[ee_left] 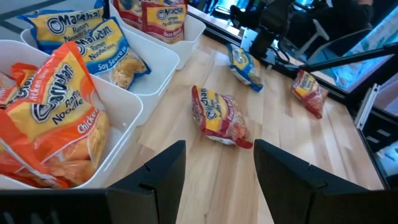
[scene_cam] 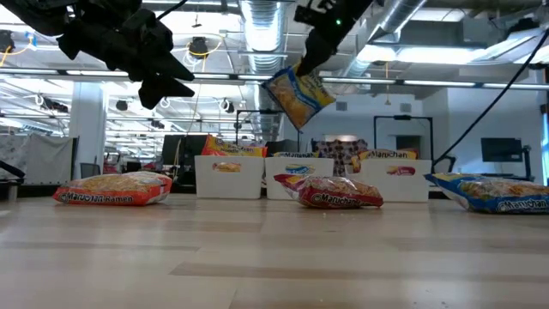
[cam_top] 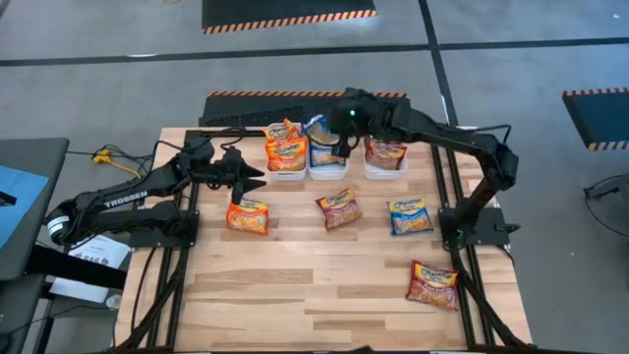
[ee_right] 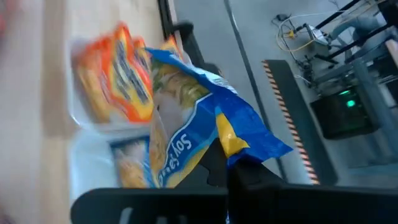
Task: Sort Maruchan noodles
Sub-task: Put the blue noodle pack into the middle white bin
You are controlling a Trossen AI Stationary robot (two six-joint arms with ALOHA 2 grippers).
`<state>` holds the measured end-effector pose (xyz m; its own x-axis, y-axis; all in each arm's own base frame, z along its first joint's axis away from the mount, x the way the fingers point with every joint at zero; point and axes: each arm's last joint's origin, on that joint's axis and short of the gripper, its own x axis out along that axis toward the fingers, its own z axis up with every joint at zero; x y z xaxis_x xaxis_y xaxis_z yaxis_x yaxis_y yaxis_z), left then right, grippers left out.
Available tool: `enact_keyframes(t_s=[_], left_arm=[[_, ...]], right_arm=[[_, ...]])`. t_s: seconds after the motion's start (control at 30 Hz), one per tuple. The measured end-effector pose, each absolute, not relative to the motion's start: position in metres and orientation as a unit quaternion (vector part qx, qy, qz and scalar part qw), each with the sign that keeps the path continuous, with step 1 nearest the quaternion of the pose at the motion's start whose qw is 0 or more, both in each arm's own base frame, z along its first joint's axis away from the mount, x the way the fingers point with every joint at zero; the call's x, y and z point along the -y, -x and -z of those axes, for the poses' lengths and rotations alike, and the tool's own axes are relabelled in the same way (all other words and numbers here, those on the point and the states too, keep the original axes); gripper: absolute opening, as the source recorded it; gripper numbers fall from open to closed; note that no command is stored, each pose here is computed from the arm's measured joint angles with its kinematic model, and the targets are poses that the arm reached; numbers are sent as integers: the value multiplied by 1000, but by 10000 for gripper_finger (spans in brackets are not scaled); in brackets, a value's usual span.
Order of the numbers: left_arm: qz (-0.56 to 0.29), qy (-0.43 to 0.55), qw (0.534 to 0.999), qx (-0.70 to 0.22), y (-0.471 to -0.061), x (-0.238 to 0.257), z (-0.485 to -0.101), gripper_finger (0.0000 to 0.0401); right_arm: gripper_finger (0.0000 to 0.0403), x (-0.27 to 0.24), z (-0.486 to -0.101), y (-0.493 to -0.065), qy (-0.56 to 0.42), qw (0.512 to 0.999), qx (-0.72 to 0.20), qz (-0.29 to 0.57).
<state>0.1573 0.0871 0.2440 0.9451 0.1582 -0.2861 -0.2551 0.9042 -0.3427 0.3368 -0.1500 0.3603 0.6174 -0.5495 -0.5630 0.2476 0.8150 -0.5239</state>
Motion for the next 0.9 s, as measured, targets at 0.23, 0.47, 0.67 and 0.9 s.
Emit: enact_keyframes(t_s=[0.23, 0.47, 0.67, 0.9], left_arm=[[-109, 190, 968, -126, -157, -87, -244, 178], [-111, 175, 970, -128, -157, -87, -244, 178], [-114, 167, 971, -130, -157, -88, -244, 178], [-117, 160, 970, -140, -157, -87, -242, 178]], right_arm=[[4, 191, -354, -346, 233, 846, -420, 233], [5, 214, -349, -369, 211, 817, -498, 202], [5, 210, -324, -391, 197, 786, -568, 147], [5, 200, -296, -403, 192, 749, -626, 101]])
